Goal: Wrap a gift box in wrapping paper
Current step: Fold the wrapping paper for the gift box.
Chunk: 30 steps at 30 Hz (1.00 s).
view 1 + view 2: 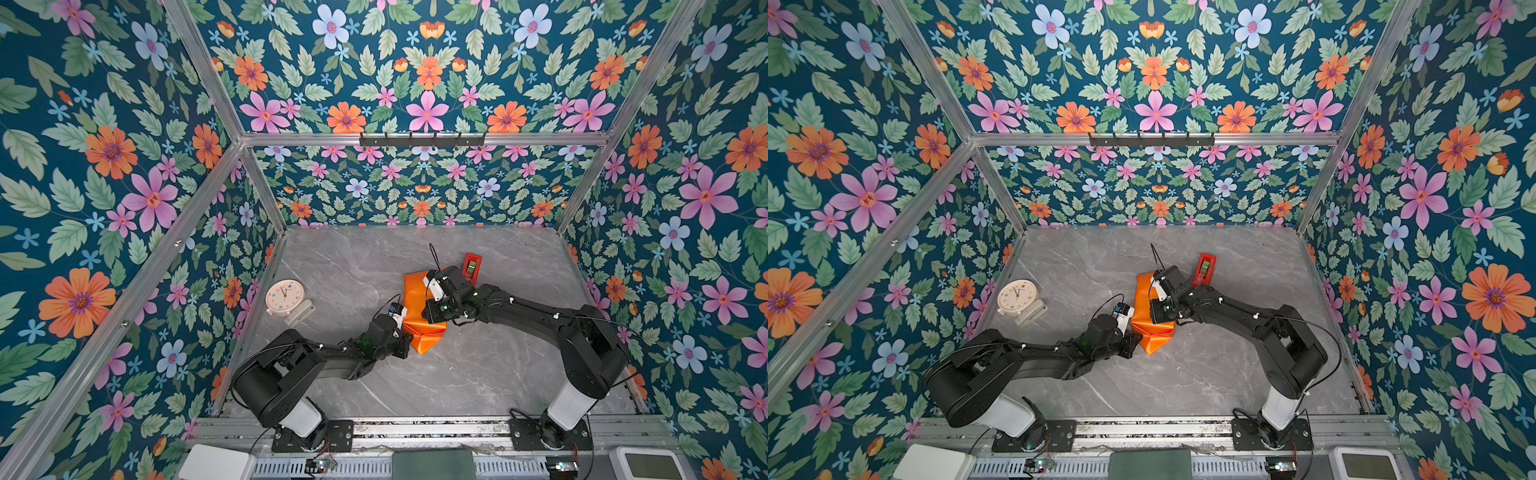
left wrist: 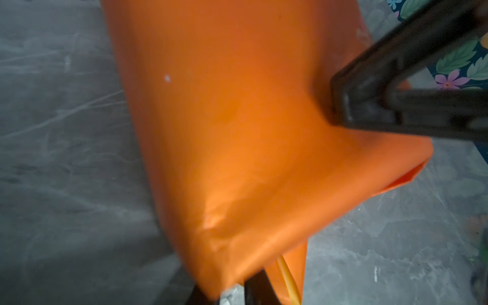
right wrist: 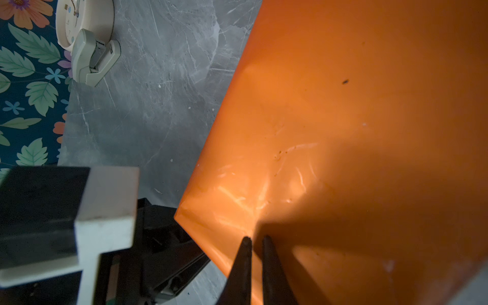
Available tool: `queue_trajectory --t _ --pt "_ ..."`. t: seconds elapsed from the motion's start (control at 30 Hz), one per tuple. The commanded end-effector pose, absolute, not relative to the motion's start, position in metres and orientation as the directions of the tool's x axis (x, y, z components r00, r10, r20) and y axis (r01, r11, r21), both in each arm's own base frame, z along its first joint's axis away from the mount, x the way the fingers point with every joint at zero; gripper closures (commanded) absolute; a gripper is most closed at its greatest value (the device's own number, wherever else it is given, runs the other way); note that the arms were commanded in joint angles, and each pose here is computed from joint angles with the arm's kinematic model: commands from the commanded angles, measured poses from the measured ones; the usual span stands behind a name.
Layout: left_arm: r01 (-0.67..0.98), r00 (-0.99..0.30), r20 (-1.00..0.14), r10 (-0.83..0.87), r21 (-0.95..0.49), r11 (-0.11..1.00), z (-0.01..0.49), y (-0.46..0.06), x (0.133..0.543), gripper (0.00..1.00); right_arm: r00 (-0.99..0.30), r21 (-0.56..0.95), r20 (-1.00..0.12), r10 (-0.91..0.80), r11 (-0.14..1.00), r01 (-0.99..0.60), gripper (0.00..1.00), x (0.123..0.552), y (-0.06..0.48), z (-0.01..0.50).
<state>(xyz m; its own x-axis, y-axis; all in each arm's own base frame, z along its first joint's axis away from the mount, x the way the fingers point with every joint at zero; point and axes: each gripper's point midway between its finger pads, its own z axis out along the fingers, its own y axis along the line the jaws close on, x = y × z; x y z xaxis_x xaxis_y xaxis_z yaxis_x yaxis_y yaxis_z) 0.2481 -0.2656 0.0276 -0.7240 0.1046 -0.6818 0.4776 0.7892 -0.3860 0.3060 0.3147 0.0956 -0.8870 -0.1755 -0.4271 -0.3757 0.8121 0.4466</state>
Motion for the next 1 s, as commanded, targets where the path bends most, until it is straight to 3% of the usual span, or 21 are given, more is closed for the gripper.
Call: queue_trajectory --t 0.0,0.97 --pt "0.518 -0.698 -0.703 0.137 -0.363 0.774 0.026 -0.267 0.246 0.83 -0.913 0.419 -0.350 -0.208 0.837 -0.351 0.88 0.291 0.303 0.079" --pt "0.626 -0.634 -0.718 0.287 -0.259 0.735 0.008 -0.278 0.215 0.94 -0.916 0.420 -0.344 -0.207 0.839 -0.347 0.88 0.289 0.302 0.078"
